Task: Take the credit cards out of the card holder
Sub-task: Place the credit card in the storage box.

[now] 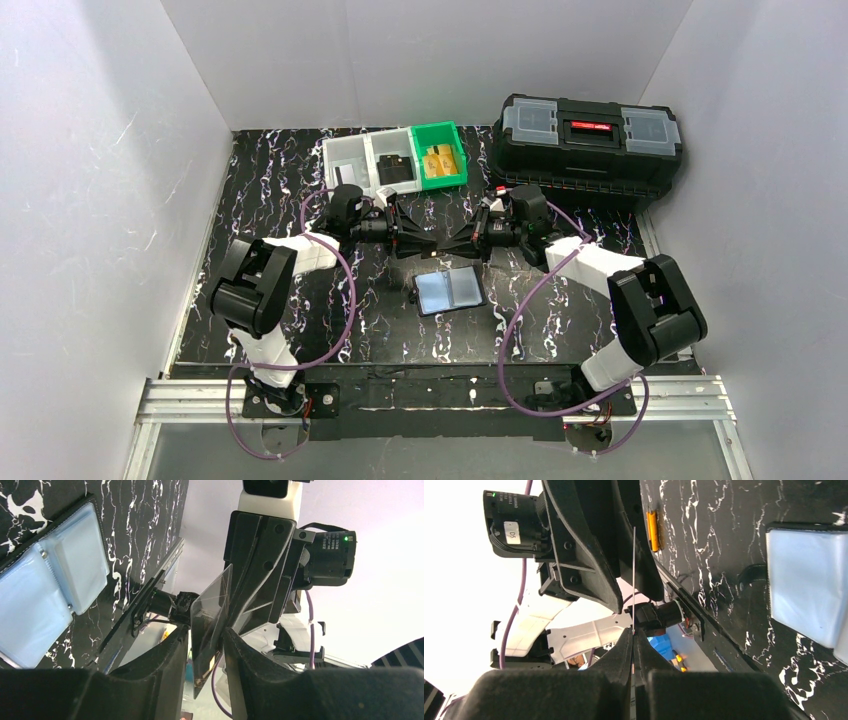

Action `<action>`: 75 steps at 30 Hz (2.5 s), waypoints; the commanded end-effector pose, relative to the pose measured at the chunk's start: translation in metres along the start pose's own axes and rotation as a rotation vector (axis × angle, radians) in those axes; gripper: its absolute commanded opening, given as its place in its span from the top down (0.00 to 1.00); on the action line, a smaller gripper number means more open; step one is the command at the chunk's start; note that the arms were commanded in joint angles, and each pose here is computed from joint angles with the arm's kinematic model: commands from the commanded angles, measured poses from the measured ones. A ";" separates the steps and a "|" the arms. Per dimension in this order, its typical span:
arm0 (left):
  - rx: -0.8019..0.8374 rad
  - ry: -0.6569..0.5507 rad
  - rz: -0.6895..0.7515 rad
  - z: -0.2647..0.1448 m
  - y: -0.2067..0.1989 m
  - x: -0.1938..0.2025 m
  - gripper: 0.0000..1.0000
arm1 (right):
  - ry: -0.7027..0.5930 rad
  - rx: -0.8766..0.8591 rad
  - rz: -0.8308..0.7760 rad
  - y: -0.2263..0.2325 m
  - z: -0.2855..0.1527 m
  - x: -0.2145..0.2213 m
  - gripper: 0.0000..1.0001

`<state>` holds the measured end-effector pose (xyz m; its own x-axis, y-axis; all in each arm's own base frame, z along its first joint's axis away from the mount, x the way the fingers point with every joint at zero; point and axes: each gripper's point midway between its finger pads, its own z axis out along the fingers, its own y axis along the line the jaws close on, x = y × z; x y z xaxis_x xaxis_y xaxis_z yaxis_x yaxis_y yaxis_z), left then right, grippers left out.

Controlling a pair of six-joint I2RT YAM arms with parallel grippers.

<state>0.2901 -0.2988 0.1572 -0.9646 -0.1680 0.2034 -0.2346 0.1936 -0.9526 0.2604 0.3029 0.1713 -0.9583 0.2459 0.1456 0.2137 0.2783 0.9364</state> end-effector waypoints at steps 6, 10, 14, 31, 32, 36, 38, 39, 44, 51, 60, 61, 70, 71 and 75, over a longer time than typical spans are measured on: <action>0.103 0.039 0.041 -0.004 -0.041 0.007 0.80 | 0.066 -0.102 -0.064 0.030 -0.001 0.006 0.99; 0.124 0.041 0.037 -0.003 -0.046 0.006 1.00 | 0.052 -0.049 -0.084 0.024 -0.002 0.006 0.92; 0.111 0.039 0.059 -0.005 -0.051 0.007 1.00 | 0.001 0.044 -0.150 0.021 -0.009 0.002 0.22; -0.237 -0.244 0.424 -0.043 -0.097 -0.094 1.00 | -0.372 0.423 -0.317 -0.006 -0.085 -0.012 0.02; -0.249 -0.260 0.435 -0.044 -0.099 -0.104 1.00 | -0.390 0.435 -0.334 -0.006 -0.091 -0.013 0.02; -0.298 -0.328 0.492 -0.054 -0.101 -0.150 1.00 | -0.466 0.474 -0.400 -0.005 -0.111 -0.013 0.02; -0.309 -0.353 0.511 -0.058 -0.100 -0.173 1.00 | -0.482 0.481 -0.431 -0.001 -0.119 -0.010 0.02; -0.324 -0.367 0.518 -0.059 -0.097 -0.185 1.00 | -0.484 0.485 -0.441 0.000 -0.123 -0.008 0.02; -0.354 -0.458 0.590 -0.061 -0.083 -0.241 1.00 | -0.490 0.522 -0.466 -0.002 -0.138 0.001 0.02; -0.389 -0.506 0.611 -0.059 -0.069 -0.287 1.00 | -0.490 0.522 -0.460 -0.011 -0.147 0.014 0.02; -0.425 -0.497 0.585 -0.051 -0.045 -0.305 1.00 | -0.496 0.548 -0.457 -0.014 -0.152 0.016 0.01; -0.425 -0.498 0.582 -0.051 -0.045 -0.306 0.98 | -0.495 0.548 -0.458 -0.013 -0.152 0.016 0.02; -0.388 -0.544 0.648 -0.058 -0.084 -0.307 0.34 | -0.435 0.569 -0.439 -0.016 -0.146 0.018 0.02; -0.384 -0.550 0.658 -0.060 -0.089 -0.306 0.31 | -0.428 0.575 -0.436 -0.017 -0.145 0.018 0.02; -0.373 -0.564 0.683 -0.067 -0.108 -0.297 0.26 | -0.413 0.592 -0.425 -0.022 -0.142 0.017 0.02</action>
<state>0.5994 -0.2058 0.1579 -0.7864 -0.3319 -0.5210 0.1620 0.7030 -0.6924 0.2084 0.1663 0.1857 -0.8631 0.3088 -0.3995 0.0521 0.8414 0.5379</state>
